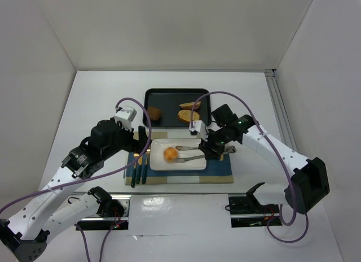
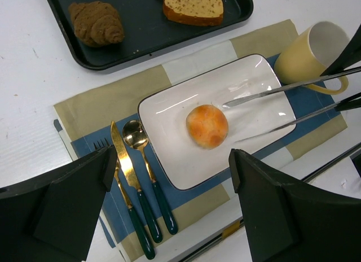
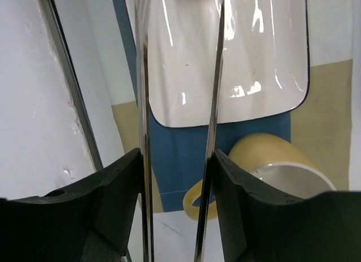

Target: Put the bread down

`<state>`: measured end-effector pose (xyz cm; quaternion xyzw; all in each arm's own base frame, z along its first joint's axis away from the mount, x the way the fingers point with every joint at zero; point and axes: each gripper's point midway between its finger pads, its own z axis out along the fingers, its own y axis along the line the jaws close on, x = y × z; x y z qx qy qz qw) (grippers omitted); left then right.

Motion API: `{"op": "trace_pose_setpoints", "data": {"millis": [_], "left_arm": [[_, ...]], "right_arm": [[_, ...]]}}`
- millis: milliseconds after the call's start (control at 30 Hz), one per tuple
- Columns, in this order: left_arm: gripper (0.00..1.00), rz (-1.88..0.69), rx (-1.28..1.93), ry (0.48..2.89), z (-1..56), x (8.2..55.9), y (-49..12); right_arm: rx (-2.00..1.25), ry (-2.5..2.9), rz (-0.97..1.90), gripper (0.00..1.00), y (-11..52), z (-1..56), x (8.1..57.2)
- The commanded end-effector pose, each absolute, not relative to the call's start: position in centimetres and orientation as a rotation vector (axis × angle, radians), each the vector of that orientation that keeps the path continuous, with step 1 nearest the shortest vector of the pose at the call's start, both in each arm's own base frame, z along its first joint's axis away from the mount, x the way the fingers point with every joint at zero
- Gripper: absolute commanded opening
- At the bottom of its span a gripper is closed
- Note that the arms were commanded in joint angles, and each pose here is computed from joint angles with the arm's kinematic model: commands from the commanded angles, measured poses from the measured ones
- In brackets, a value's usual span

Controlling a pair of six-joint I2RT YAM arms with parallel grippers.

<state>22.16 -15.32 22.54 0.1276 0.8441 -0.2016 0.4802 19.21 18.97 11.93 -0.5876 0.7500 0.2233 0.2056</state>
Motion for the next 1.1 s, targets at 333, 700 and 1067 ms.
{"op": "trace_pose_setpoints", "data": {"millis": [333, 700, 1067], "left_arm": [[1.00, -0.488, 0.305, 2.027, 23.2, 22.6, -15.3], [1.00, -0.491, 0.304, 2.018, 23.4, 22.5, -15.3], [1.00, -0.491, 0.304, 2.018, 23.4, 22.5, -15.3]], "right_arm": [[-1.486, 1.901, 0.485, 0.59, 18.6, 18.8, 23.3], [-1.249, 1.901, 0.336, 0.56, 15.4, 19.3, 33.5], [-1.224, 1.995, 0.359, 0.54, 16.4, 14.6, 37.8]]}}
